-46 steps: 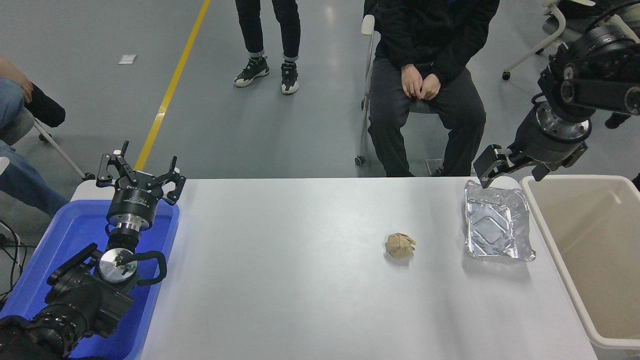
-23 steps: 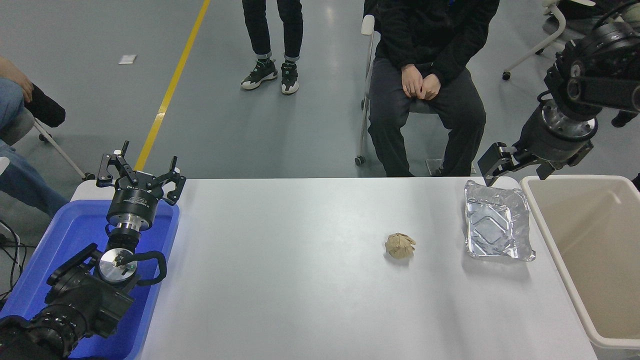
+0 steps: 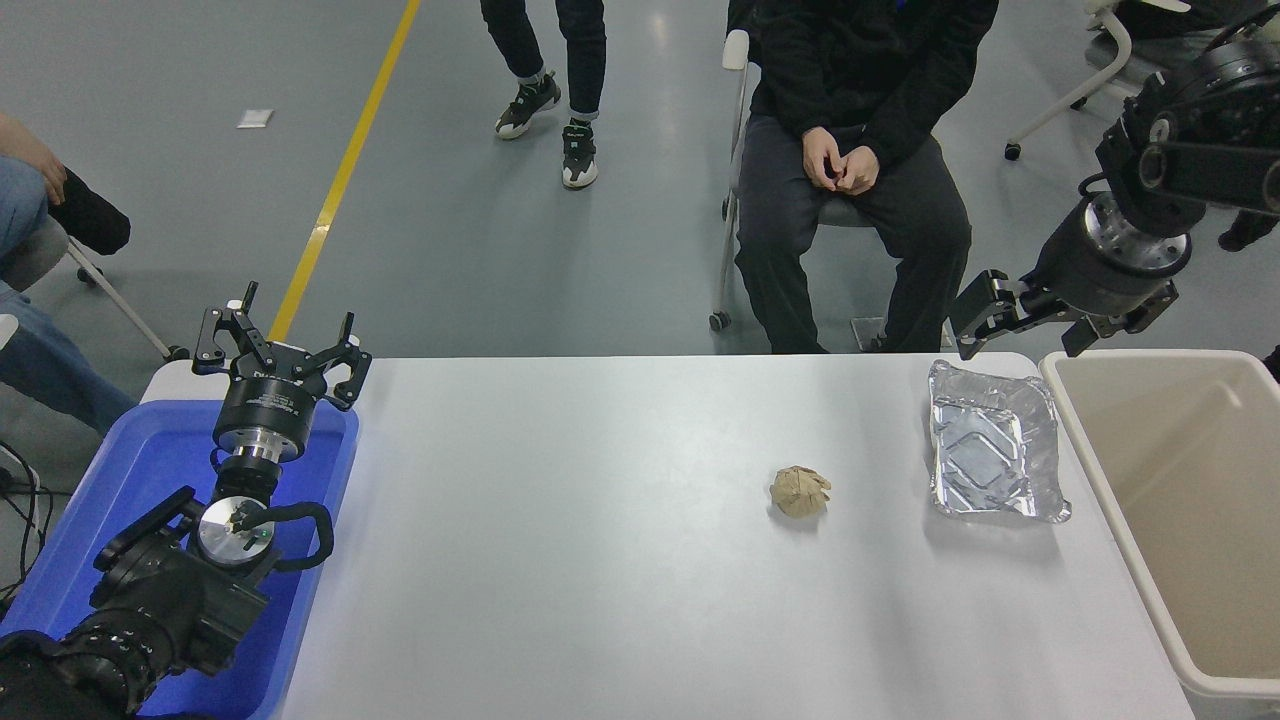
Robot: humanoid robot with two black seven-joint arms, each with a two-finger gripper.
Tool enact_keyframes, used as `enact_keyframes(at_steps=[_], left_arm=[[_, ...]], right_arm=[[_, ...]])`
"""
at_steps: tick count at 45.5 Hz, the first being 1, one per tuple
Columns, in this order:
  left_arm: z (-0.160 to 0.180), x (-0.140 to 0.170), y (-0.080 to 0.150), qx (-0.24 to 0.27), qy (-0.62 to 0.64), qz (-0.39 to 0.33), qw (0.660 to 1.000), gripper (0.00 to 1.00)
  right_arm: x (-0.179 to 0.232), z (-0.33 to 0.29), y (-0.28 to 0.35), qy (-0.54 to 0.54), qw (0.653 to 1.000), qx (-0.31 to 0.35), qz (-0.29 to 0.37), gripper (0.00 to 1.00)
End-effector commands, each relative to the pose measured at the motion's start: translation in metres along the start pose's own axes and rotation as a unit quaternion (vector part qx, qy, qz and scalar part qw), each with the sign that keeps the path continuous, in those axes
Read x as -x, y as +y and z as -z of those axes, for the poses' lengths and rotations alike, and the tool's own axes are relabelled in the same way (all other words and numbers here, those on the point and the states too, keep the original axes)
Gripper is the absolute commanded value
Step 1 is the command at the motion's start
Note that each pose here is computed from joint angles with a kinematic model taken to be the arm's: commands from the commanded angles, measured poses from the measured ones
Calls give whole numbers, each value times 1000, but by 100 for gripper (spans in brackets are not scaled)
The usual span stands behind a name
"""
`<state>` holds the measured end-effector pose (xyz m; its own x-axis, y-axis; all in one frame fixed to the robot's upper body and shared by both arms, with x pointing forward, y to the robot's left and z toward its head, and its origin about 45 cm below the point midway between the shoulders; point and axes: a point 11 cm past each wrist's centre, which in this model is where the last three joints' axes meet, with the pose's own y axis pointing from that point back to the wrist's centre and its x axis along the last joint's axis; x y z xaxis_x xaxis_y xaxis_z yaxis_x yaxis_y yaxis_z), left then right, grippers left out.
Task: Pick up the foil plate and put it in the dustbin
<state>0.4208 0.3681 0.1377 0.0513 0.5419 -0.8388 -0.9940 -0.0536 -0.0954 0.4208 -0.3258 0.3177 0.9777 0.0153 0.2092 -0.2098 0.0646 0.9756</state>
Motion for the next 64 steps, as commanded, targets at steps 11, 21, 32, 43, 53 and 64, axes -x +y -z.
enact_keyframes(at_steps=[11, 21, 32, 43, 53, 64], left_arm=[[0, 0, 0, -1, 0, 0, 1000, 99], [0, 0, 0, -1, 0, 0, 1000, 99], [0, 0, 0, 0, 0, 0, 1000, 99], [0, 0, 0, 0, 0, 0, 1000, 99], [0, 0, 0, -1, 0, 0, 1000, 99], [0, 0, 0, 0, 0, 0, 1000, 99]], right_arm=[[26, -44, -43, -15, 997, 60, 48, 100], [30, -70, -71, -22, 997, 69, -26, 100], [25, -65, -106, -24, 994, 49, -96, 100], [31, -72, -135, -20, 992, 65, -103, 100], [47, -83, -172, -68, 990, 48, -113, 100], [54, -99, -185, -88, 986, 59, -127, 100]])
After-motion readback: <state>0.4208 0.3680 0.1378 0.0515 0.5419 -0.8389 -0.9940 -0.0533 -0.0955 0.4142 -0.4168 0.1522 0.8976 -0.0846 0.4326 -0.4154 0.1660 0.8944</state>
